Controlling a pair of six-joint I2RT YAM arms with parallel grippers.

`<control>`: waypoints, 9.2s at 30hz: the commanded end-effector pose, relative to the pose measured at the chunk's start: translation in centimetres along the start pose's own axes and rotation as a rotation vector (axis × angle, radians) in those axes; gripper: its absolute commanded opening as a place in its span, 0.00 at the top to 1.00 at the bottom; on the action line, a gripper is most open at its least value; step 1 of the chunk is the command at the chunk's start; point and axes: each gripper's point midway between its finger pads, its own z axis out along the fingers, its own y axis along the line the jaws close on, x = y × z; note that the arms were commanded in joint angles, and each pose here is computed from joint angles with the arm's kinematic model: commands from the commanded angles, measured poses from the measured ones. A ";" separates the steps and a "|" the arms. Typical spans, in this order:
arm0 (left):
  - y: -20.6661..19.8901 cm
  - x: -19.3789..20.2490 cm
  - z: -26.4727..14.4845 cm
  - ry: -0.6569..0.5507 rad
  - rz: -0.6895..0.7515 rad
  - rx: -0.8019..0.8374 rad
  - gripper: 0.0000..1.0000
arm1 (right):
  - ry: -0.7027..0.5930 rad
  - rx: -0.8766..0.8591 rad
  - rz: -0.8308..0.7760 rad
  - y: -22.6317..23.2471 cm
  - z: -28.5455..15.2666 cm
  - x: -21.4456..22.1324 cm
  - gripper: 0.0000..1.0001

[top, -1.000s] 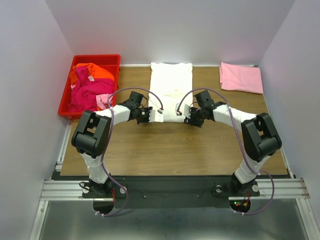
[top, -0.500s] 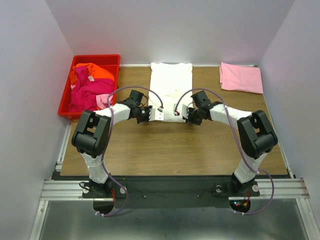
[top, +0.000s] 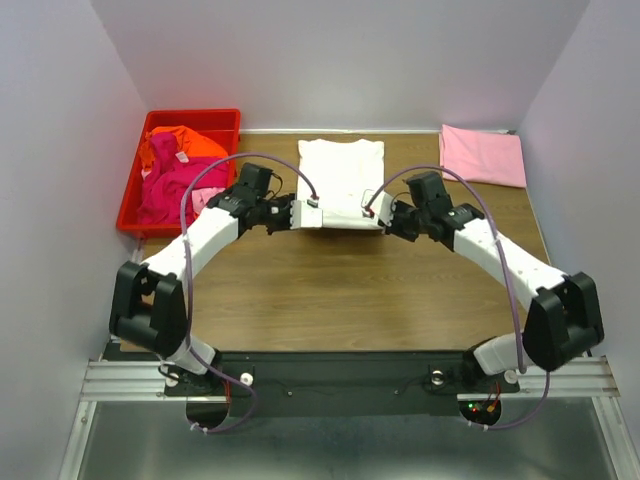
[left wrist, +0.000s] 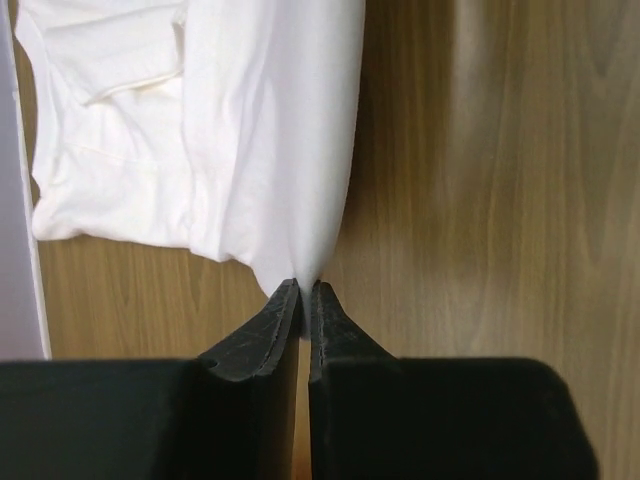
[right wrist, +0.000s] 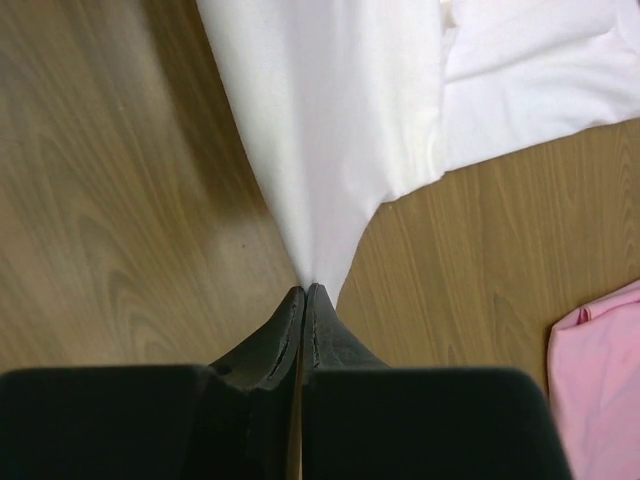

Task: Fold and stack the t-shirts
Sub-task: Fold the tshirt

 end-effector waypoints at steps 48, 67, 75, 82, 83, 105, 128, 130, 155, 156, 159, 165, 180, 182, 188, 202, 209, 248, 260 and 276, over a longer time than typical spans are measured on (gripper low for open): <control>7.4 1.5 -0.5 -0.106 -0.078 0.231 1.00 | 0.041 -0.286 0.013 -7.1 3.4 2.5 0.99; -3.3 4.2 5.3 -0.059 -0.384 0.455 1.00 | 0.128 -0.384 0.090 -3.4 10.9 8.3 0.99; -9.7 2.4 1.0 -0.061 -0.434 0.439 1.00 | 0.118 -0.489 0.131 5.9 4.8 6.1 0.99; -8.2 2.0 1.1 -0.059 -0.465 0.386 0.83 | 0.130 -0.415 0.145 5.9 1.7 5.5 0.83; -8.0 2.0 1.2 -0.059 -0.467 0.385 0.80 | 0.131 -0.400 0.157 5.3 1.7 5.3 0.75; -6.7 -4.3 7.1 -0.120 -0.189 0.363 0.48 | -0.035 -0.624 0.626 3.3 11.2 -3.5 0.61; -9.3 -2.6 10.3 -0.042 -0.191 0.436 0.53 | -0.069 -0.720 0.696 5.1 10.4 -4.3 0.75; -9.2 -2.5 10.5 -0.035 -0.197 0.444 0.63 | -0.069 -0.722 0.695 5.1 10.5 -4.3 0.76; -6.9 -7.9 5.7 -0.125 0.067 0.276 1.00 | 0.054 -0.841 0.782 10.4 13.0 -1.8 0.80; -6.5 -8.3 5.5 -0.131 0.083 0.263 1.00 | 0.053 -0.844 0.780 10.5 13.0 -1.8 0.80; -5.3 -9.1 5.3 -0.147 0.107 0.235 1.00 | 0.050 -0.846 0.774 10.6 13.0 -1.8 0.80; -3.9 -9.8 5.8 -0.164 0.144 0.208 1.00 | 0.051 -0.851 0.768 10.8 12.8 -1.6 0.80; -3.8 -6.5 9.0 -0.102 0.176 0.202 1.00 | 0.047 -0.830 0.745 10.4 12.4 -1.7 0.80; -4.0 -5.9 9.5 -0.090 0.162 0.210 1.00 | 0.051 -0.776 0.718 9.2 12.3 -2.0 0.78; -5.2 -5.1 9.8 -0.079 0.143 0.240 0.97 | 0.040 -0.592 0.656 3.9 11.9 -3.4 0.69; -6.2 -4.4 9.4 -0.071 0.103 0.245 0.70 | 0.025 -0.429 0.718 -1.9 4.6 -2.1 0.50; -3.6 -6.3 6.6 -0.107 0.036 0.166 0.56 | 0.075 -0.522 0.770 2.8 2.0 0.0 0.48; -13.6 -1.5 5.4 -0.034 -0.275 0.371 0.54 | 0.181 -0.541 0.773 5.3 3.8 5.2 0.82; -14.4 0.3 5.9 0.032 -0.325 0.355 0.65 | 0.229 -0.352 0.695 1.0 2.0 5.2 0.99; -5.0 -3.0 2.2 -0.105 -0.423 0.213 0.54 | 0.278 -0.355 0.711 1.0 5.9 7.7 1.00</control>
